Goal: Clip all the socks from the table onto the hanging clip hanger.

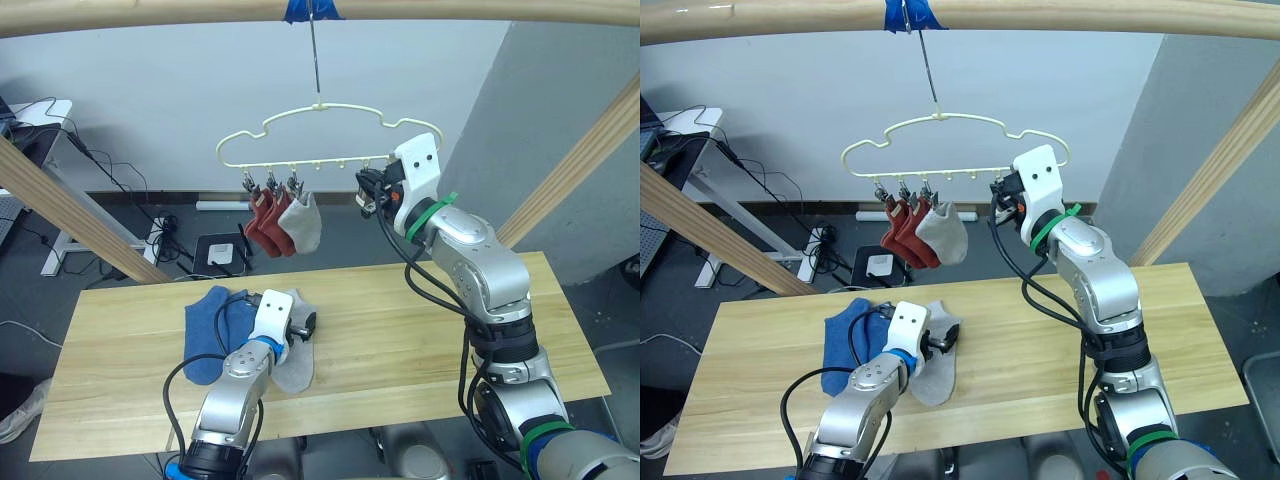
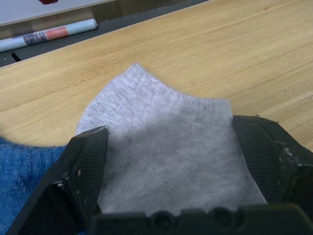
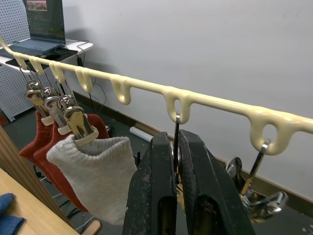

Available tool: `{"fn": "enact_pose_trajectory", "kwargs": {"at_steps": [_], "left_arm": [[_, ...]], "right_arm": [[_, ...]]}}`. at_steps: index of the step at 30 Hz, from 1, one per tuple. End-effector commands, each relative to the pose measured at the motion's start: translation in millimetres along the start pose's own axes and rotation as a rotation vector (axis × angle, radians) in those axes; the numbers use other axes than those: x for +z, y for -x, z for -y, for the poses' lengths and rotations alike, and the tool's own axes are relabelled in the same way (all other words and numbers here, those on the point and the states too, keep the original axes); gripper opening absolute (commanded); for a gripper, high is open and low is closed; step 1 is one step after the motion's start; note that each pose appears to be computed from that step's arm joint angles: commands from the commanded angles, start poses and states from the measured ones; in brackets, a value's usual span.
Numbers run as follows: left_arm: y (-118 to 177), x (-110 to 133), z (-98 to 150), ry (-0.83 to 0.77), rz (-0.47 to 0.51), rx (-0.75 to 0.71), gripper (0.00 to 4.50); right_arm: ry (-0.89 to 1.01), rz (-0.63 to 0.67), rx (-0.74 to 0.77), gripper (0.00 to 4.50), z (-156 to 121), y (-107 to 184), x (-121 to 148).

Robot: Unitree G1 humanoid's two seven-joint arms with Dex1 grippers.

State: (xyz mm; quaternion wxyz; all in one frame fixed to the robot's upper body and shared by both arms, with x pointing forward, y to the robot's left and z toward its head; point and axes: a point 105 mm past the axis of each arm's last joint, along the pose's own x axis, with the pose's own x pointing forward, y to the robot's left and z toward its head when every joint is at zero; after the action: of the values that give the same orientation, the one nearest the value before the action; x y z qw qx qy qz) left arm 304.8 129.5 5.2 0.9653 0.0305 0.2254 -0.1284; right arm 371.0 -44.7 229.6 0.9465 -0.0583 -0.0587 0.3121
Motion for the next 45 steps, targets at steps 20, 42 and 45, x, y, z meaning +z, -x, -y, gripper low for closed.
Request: {"fn": "enact_pose_trajectory", "kwargs": {"at_steps": [20, 42, 45], "left_arm": [[2, -21, -3, -0.029, -0.110, -0.028, 0.65], [-2, 116, 47, -0.223, 0.533, -0.233, 0.01], [-5, 127, 56, -0.225, 0.568, -0.230, 0.01]], "right_arm": [[0.013, 0.055, 0.014, 0.00, -6, 6, 15], [-0.017, 0.108, 0.028, 0.00, -9, 8, 30], [-0.030, 0.109, 0.045, 0.00, -13, 8, 31]]}}
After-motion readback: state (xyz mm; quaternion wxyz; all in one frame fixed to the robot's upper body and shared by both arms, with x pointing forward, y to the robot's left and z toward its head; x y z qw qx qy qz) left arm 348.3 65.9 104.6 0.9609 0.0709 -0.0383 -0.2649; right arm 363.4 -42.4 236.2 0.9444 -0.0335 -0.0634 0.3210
